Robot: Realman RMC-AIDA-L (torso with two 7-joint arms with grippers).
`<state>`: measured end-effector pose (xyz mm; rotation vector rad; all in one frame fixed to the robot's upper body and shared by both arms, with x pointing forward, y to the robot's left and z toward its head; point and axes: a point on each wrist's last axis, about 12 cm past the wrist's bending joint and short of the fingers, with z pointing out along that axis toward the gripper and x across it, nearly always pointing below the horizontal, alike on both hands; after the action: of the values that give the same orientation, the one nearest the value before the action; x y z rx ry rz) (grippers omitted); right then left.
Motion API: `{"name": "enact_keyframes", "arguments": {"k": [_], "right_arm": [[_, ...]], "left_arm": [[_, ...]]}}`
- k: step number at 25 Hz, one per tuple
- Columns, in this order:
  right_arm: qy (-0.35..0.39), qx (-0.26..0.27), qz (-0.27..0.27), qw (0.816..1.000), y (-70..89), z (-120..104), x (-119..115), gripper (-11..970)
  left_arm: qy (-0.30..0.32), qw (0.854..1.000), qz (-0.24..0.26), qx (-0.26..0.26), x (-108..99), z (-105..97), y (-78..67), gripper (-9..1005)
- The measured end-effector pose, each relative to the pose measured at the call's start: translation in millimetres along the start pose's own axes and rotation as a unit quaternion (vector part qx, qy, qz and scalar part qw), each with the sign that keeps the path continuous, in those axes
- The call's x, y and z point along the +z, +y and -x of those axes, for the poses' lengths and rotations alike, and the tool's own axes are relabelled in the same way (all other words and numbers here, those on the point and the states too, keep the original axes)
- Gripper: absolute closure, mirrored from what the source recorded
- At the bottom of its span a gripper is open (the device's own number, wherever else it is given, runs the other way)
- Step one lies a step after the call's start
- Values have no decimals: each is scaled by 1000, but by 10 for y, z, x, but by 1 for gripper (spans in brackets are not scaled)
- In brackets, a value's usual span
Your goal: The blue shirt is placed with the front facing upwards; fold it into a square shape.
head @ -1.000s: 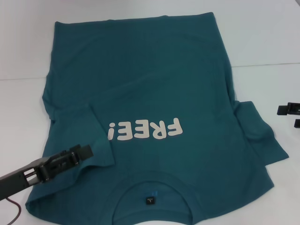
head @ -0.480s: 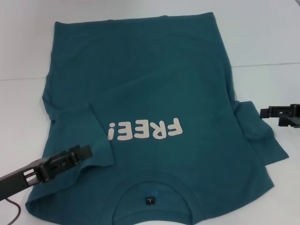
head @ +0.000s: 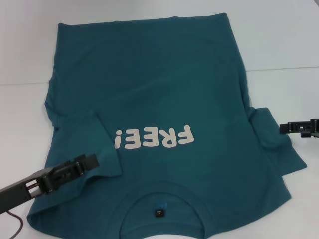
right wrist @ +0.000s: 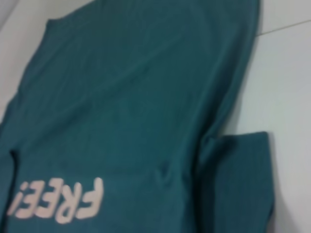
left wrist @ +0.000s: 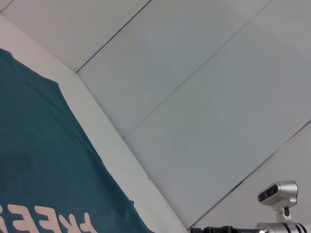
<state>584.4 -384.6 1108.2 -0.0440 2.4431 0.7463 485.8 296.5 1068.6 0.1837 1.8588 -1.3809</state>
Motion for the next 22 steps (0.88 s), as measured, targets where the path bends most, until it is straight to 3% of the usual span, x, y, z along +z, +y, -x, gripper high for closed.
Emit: {"name": "enact_keyframes", "arguments": {"k": [6,22], "right_arm": [[8,-8,-29,1000,-35,-32,76,34],[3,0,-40,999,49,-19,325,41]], "left_arm": [[-1,1000,2,-1,6,2,7,172],[-4,1000,2,0,6,9,6,172]]}}
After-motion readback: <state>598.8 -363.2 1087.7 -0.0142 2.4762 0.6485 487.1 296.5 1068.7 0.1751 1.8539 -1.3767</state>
